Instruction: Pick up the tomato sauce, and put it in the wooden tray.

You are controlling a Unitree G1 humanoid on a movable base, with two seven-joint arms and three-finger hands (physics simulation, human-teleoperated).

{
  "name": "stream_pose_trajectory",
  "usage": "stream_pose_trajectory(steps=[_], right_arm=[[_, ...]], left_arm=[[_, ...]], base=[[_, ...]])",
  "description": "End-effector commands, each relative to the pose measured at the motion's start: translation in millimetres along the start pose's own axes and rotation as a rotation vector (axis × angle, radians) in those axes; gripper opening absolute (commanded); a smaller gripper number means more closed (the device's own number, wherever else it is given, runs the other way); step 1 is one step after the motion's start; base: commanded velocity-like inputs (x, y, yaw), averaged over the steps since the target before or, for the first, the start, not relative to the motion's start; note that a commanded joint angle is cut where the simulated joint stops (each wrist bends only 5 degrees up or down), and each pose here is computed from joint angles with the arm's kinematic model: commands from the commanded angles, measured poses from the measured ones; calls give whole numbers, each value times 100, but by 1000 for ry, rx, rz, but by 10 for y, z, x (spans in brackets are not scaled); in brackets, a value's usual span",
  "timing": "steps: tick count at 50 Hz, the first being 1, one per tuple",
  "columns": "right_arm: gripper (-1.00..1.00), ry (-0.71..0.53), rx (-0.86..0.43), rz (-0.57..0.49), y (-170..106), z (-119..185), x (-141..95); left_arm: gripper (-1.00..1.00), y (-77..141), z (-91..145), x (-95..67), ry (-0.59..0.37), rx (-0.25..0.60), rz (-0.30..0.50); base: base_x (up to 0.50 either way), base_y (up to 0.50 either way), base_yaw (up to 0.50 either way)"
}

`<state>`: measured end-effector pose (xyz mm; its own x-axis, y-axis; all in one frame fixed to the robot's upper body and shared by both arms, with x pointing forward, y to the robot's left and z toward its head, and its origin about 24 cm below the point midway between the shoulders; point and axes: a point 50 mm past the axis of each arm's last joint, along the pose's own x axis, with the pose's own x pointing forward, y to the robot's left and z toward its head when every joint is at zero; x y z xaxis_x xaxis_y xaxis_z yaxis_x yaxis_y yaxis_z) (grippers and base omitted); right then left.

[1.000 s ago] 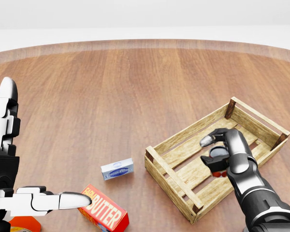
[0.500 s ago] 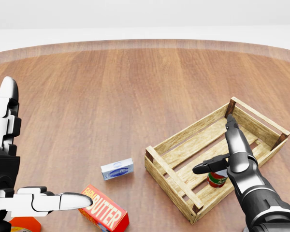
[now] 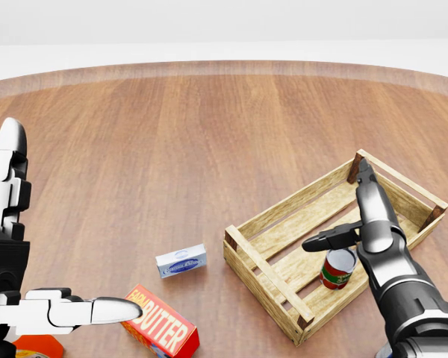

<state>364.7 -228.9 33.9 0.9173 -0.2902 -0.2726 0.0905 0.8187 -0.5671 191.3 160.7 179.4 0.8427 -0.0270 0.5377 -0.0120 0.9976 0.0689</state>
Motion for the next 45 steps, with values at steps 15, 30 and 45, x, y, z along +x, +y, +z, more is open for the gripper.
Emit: stream_pose_trajectory(steps=[15, 30, 45], right_arm=[[100, -422, 178, -16, -430, 705, -241], [100, -824, 245, -76, -895, 1159, -1084], [100, -1196, 240, -156, -1173, 1376, -1978]], left_arm=[[100, -2, 85, 0, -37, 4, -1], [100, -8, 100, 6, -45, 2, -3], [100, 7, 161, -1, -71, 5, 0]], base=[[0, 0, 0], [0, 0, 0], [0, 0, 0]])
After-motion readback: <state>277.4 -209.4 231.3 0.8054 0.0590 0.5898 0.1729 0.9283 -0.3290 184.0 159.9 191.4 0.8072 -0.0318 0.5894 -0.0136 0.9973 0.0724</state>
